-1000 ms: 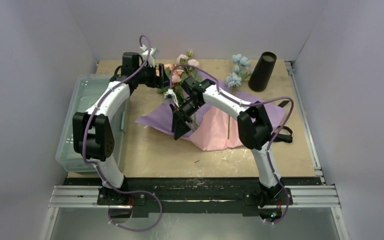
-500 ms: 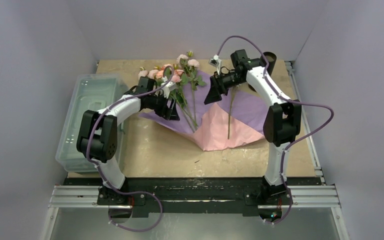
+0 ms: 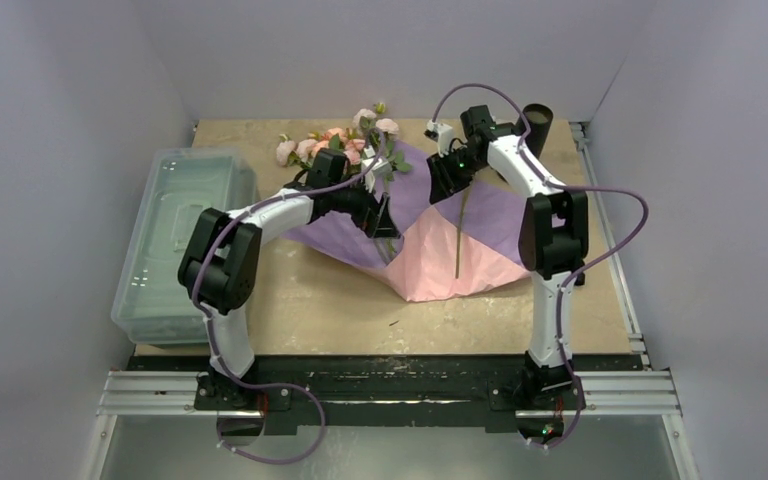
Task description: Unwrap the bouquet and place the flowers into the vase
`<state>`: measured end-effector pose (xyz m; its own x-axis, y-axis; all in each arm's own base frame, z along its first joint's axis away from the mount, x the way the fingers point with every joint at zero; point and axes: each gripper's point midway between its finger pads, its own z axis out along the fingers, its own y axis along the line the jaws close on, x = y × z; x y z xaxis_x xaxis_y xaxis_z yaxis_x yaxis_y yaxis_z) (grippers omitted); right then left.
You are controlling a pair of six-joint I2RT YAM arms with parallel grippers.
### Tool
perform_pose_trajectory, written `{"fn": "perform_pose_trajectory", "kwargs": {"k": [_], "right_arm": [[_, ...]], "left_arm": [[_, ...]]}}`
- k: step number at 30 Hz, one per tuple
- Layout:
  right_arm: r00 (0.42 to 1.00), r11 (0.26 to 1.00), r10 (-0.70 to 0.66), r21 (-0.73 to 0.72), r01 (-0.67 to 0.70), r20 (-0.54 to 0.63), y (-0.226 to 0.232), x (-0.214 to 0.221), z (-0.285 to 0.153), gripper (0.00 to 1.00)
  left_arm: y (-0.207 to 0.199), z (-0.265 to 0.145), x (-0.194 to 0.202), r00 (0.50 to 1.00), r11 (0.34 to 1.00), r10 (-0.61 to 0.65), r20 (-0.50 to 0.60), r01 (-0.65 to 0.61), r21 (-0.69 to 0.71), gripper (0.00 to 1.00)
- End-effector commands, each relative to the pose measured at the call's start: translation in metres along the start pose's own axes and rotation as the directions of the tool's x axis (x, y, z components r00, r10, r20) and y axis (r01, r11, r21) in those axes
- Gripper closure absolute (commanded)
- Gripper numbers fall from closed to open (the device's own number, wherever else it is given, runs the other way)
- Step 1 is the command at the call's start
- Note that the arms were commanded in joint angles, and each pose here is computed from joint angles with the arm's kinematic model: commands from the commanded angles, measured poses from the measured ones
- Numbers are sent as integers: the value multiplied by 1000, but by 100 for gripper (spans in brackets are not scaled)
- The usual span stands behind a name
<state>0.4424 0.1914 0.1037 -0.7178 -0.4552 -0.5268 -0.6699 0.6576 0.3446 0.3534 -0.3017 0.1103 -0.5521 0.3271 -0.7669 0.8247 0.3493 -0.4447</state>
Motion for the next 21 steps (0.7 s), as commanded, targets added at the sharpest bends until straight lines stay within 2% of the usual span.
{"fn": "perform_pose_trajectory", "kwargs": {"k": [1, 2, 7, 11, 18, 21], "right_arm": [[999, 992, -32, 121, 31, 8, -25, -4, 3, 62], [1000, 992, -30, 126, 29, 2, -28, -3, 6, 62], [999, 984, -17, 178, 23, -38, -47, 5, 19, 68], [999, 983, -18, 182, 26, -43, -49, 8, 22, 72], [1000, 991, 9, 131, -9, -7, -25, -2, -3, 74], [999, 989, 40, 143, -35, -37, -20, 9, -16, 74]], "left_arm": [[2, 10, -57, 978, 994, -96, 186, 84, 68, 4], [1, 16, -58, 970, 986, -155, 187, 140, 90, 4], [21, 47, -53, 940, 961, -277, 198, 276, 34, 4], [30, 68, -37, 938, 948, -312, 155, 319, -23, 8], [46, 75, -15, 951, 946, -289, 110, 301, -121, 30], [51, 77, -11, 955, 946, -279, 98, 291, -142, 39]]}}
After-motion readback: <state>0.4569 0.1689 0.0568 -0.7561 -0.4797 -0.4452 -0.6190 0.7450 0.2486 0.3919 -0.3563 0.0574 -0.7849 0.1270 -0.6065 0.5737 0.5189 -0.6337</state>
